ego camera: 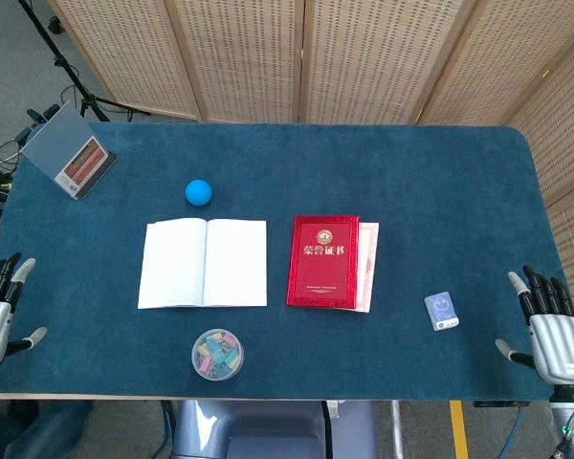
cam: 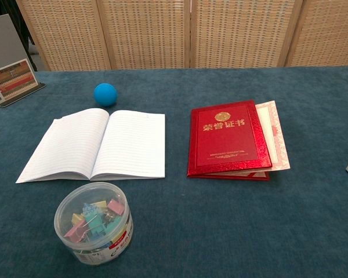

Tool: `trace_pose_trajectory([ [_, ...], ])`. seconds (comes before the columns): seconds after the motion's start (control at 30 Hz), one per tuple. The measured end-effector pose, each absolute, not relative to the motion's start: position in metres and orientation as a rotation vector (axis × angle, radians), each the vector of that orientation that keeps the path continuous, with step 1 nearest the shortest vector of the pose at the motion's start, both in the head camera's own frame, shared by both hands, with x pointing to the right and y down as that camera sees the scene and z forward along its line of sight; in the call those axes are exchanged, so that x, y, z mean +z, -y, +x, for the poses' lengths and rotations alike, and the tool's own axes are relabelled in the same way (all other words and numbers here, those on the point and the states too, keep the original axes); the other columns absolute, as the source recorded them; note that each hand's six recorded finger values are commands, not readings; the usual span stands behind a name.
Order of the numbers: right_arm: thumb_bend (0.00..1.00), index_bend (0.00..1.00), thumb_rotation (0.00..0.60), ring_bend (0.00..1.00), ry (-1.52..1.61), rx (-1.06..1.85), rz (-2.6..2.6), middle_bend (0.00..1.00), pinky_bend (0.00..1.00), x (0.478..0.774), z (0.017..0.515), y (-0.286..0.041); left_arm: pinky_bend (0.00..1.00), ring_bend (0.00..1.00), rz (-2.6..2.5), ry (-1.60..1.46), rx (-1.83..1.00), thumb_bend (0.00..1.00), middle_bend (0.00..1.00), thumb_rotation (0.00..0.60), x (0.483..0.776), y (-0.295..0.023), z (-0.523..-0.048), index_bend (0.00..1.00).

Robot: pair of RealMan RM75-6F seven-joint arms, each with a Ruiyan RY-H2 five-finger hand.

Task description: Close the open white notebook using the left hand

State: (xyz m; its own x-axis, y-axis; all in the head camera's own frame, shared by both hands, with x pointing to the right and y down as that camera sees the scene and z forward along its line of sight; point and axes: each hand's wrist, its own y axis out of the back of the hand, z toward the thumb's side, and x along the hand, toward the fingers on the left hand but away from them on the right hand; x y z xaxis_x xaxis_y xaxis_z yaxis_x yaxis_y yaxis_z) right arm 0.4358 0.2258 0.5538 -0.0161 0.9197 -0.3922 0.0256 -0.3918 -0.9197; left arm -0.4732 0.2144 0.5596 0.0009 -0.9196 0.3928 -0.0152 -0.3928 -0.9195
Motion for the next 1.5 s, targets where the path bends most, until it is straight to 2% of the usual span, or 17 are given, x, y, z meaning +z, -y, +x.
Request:
trace_pose_trajectory([
  [0.4, 0.00, 0.00, 0.600, 0.00, 1.027, 1.501, -1.515, 0.00, 0.00, 0.552, 0.437, -0.227, 0.00, 0.00, -1.548, -0.980, -1.465, 0.00, 0.00, 0.600, 0.568, -0.213, -0.466, 0.00],
  [0.83, 0.00, 0.00, 0.600, 0.00, 1.033, 1.501, -1.524, 0.00, 0.00, 0.552, 0.439, -0.226, 0.00, 0.00, -1.730, -0.879, -1.343, 0.00, 0.00, 0.600, 0.636, -0.212, -0.431, 0.00],
  [1.0, 0.00, 0.00, 0.600, 0.00, 1.031, 1.506, -1.529, 0.00, 0.00, 0.553, 0.439, -0.226, 0.00, 0.00, -1.794, -0.875, -1.271, 0.01, 0.00, 0.600, 0.652, -0.207, -0.401, 0.00],
  [1.17, 0.00, 0.00, 0.600, 0.00, 1.040, 1.504, -1.534, 0.00, 0.00, 0.551, 0.440, -0.225, 0.00, 0.00, -1.824, -0.861, -1.230, 0.06, 0.00, 0.600, 0.668, -0.196, -0.370, 0.00],
  [1.5, 0.00, 0.00, 0.600, 0.00, 1.070, 1.504, -1.545, 0.00, 0.00, 0.549, 0.445, -0.223, 0.00, 0.00, -1.811, -0.818, -1.241, 0.07, 0.00, 0.600, 0.690, -0.190, -0.341, 0.00],
])
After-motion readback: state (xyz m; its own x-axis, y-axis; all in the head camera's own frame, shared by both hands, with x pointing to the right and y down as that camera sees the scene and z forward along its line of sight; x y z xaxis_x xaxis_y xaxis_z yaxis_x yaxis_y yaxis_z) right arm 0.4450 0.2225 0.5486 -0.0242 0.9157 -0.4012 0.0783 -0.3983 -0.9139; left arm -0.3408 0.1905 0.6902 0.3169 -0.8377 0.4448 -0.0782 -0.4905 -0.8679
